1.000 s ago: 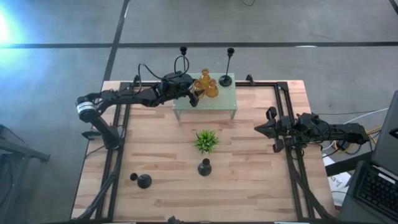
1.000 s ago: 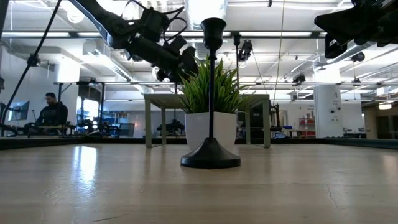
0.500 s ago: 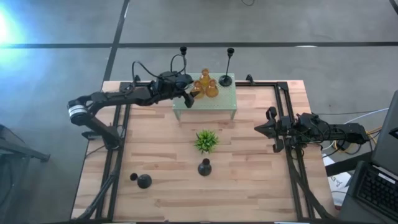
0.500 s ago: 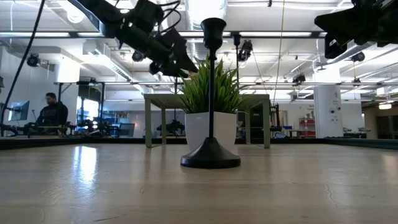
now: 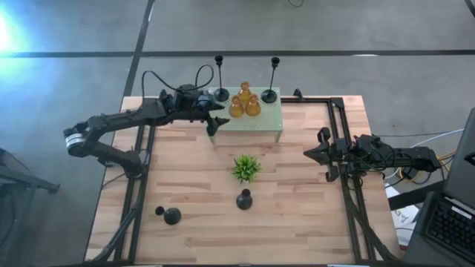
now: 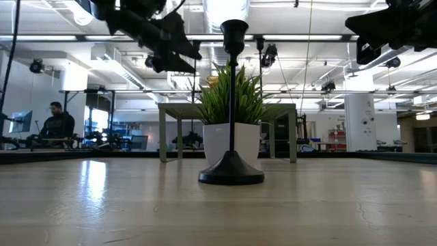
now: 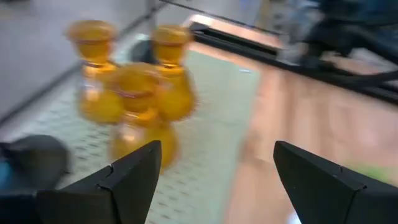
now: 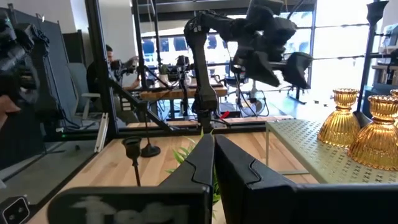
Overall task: Pick & Place candle stick holders
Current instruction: Put the black candle holder on the shelf
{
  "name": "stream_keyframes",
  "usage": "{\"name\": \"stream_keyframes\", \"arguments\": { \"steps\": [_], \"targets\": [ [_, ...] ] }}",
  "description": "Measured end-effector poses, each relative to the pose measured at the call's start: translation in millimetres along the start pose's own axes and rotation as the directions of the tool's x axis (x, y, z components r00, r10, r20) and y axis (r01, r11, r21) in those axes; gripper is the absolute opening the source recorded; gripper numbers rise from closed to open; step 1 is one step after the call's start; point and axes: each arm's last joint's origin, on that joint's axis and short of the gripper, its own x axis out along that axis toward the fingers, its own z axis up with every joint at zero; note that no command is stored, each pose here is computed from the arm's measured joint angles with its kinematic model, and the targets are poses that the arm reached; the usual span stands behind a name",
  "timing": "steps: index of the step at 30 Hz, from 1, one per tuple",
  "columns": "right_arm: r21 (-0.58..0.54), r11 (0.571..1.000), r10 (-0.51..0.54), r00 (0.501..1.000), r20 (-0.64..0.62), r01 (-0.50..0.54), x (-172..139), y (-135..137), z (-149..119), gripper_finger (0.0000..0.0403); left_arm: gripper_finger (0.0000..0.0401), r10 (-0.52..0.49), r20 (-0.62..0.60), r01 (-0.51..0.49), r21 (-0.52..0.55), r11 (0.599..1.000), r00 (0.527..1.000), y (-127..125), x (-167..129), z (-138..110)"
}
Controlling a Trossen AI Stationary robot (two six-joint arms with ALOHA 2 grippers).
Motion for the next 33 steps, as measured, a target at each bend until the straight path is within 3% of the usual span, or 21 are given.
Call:
{"name": "stream_keyframes", "arguments": {
  "steps": [4, 8, 13, 18, 25, 29, 33],
  "targets": [
    [0.0, 1.0, 0.0, 1.0, 0.0, 0.0, 0, 0, 0, 0.0008, 0.0316, -0.201, -0.034, 0.2, -0.046, 0.979, 0.979, -9, -15, 0],
    [0.0, 1.0, 0.0, 1.0, 0.0, 0.0, 0, 0, 0, 0.0008, 0.0312, -0.44, -0.07, 0.436, -0.066, 0.897, 0.895, -21, -31, -2],
    [0.0, 1.0, 0.0, 1.0, 0.0, 0.0, 0, 0, 0, 0.0008, 0.0309, -0.554, -0.164, 0.554, -0.048, 0.831, 0.816, -48, -49, -10],
    [0.0, 1.0, 0.0, 1.0, 0.0, 0.0, 0, 0, 0, 0.0008, 0.0308, -0.53, -0.27, 0.526, -0.091, 0.846, 0.804, -76, -74, -22],
    [0.0, 1.0, 0.0, 1.0, 0.0, 0.0, 0, 0, 0, 0.0008, 0.0307, -0.356, -0.427, 0.319, -0.159, 0.934, 0.831, -107, -114, -46],
    [0.0, 1.0, 0.0, 1.0, 0.0, 0.0, 0, 0, 0, 0.0008, 0.0306, -0.346, -0.468, 0.264, -0.232, 0.936, 0.813, -121, -131, -55],
    [0.0, 1.0, 0.0, 1.0, 0.0, 0.0, 0, 0, 0, 0.0008, 0.0306, -0.359, -0.543, 0.216, -0.309, 0.926, 0.759, -132, -144, -66]
  ]
}}
